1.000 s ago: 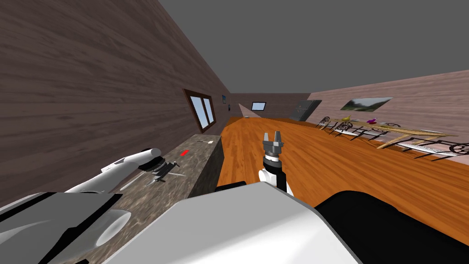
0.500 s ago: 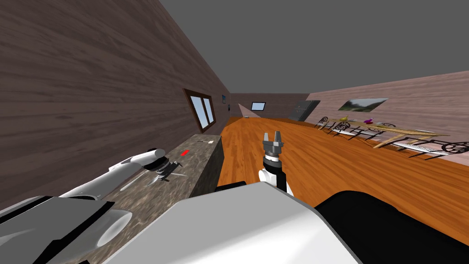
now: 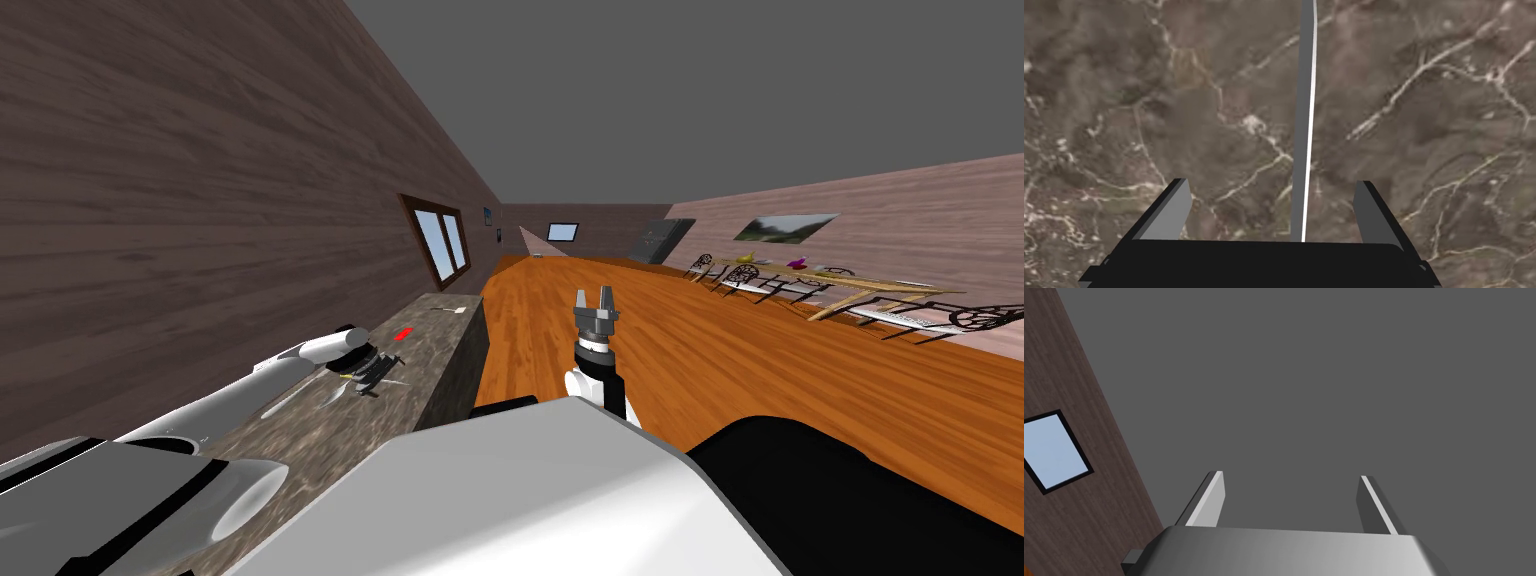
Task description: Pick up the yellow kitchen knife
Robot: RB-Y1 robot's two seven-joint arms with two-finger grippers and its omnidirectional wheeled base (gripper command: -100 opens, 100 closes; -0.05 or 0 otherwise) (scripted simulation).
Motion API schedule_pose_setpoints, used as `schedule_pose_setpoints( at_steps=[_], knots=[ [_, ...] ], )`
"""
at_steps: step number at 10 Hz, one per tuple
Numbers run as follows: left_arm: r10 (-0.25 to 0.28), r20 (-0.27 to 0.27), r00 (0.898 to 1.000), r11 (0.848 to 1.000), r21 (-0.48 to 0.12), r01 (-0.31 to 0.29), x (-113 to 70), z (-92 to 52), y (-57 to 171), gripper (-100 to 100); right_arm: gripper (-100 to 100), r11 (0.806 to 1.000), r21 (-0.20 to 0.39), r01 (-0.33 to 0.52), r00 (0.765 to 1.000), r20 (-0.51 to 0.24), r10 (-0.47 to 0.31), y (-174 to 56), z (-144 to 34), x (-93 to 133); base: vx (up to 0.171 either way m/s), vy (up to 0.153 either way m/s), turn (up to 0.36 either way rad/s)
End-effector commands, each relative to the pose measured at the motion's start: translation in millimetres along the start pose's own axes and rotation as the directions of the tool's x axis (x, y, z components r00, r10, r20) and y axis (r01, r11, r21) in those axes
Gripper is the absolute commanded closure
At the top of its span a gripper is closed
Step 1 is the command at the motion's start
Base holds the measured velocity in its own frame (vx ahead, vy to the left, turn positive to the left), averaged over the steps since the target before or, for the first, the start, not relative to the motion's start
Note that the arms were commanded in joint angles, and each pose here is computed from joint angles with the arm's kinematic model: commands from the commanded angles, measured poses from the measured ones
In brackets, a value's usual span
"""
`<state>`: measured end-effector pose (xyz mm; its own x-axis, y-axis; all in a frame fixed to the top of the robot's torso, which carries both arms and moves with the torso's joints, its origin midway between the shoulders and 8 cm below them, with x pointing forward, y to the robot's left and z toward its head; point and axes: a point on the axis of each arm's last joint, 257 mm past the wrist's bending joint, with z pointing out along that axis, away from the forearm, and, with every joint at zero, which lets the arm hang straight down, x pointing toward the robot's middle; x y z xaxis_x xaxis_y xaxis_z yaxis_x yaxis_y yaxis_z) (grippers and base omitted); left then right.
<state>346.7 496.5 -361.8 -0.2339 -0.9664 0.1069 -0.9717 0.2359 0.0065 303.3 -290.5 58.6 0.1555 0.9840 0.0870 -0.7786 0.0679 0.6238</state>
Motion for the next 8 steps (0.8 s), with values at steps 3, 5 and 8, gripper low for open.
schedule_pose_setpoints(
  at_steps=[3, 5, 8],
  knots=[
    [0.0, 0.0, 1.0, 1.0, 0.0, 0.0, 0.4, 0.1, -0.2, 100, 0, 1.0, 0.0, 0.0, 1.0, 0.0, 0.0, 0.0, 0.0, 0.0, 0.0, 0.0, 0.0],
    [0.009, 0.001, 1.0, 1.0, 0.021, -0.009, 1.4, -3.1, -8.3, 100, 0, 1.0, 0.0, 0.0, 1.0, 0.0, 0.0, 0.0, 0.0, 0.0, 0.004, -0.002, -0.015],
    [0.007, 0.006, 1.0, 1.0, 0.003, -0.007, -6.4, -3.9, -0.5, 100, 0, 1.0, 0.0, 0.0, 1.0, 0.0, 0.0, 0.0, 0.0, 0.0, 0.002, 0.001, 0.016]
  ],
)
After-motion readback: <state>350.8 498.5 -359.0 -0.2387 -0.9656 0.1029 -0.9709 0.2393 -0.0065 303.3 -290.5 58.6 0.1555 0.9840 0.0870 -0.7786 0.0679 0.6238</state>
